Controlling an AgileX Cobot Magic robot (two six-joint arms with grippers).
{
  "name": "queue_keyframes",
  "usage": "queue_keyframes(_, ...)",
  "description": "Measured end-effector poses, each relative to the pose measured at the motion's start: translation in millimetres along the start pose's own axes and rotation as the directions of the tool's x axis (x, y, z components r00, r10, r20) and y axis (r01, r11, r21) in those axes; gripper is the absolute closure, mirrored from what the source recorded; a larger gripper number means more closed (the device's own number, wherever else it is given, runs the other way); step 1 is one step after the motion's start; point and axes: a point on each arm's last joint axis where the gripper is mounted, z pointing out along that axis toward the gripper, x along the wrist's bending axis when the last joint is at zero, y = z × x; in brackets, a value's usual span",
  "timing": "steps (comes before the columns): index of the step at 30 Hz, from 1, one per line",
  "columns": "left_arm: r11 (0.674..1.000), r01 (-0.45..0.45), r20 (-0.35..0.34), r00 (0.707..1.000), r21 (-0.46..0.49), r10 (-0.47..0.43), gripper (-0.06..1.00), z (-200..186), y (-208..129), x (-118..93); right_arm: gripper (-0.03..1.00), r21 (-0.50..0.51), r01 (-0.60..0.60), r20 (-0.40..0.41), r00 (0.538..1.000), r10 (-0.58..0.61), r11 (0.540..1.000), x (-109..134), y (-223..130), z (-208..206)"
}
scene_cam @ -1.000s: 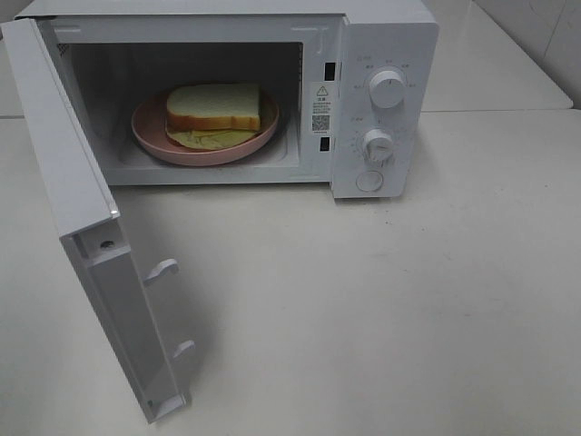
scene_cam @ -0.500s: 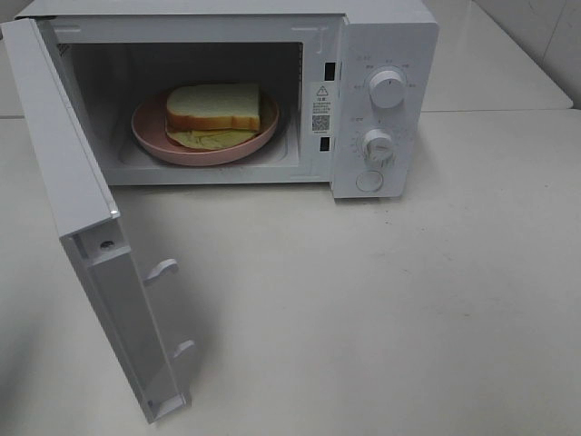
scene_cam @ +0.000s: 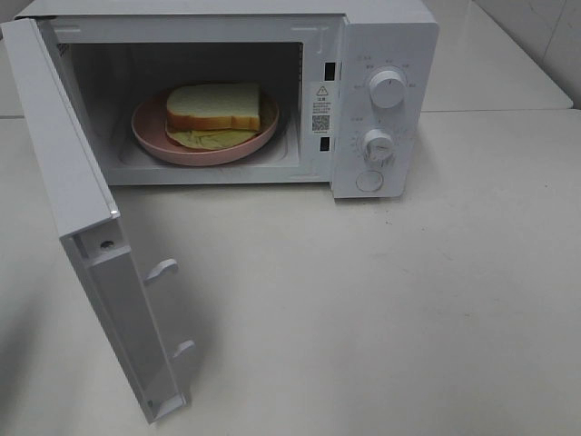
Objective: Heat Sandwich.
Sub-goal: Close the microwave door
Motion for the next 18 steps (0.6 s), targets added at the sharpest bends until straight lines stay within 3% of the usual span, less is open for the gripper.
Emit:
queue_keyframes(5, 0.998, -0.01, -0.022, 1.0, -0.064, 0.009, 0.94, 9.8, -10.0, 1.1, 0.2, 0.0, 0.0, 0.0, 1.0, 0.0, 1.0, 0.0, 0.0, 0.0)
queue_keyframes(11, 0.998, -0.046, -0.008, 0.999, -0.038, 0.046, 0.94, 24.5, -17.3, -0.7, 0.2, 0.0, 0.0, 0.0, 1.0, 0.0, 1.0, 0.0, 0.0, 0.0)
queue_keyframes(17, 0.998, -0.049, 0.072, 0.996, -0.024, 0.051, 0.94, 43.0, -24.8, -8.3, 0.2, -0.001, 0.0, 0.0, 1.0, 0.0, 1.0, 0.0, 0.1, 0.0)
queue_keyframes(18, 0.998, -0.057, 0.119, 0.991, -0.035, 0.061, 0.94, 48.2, -26.6, -12.9, 0.2, -0.001, 0.0, 0.0, 1.0, 0.0, 1.0, 0.0, 0.1, 0.0)
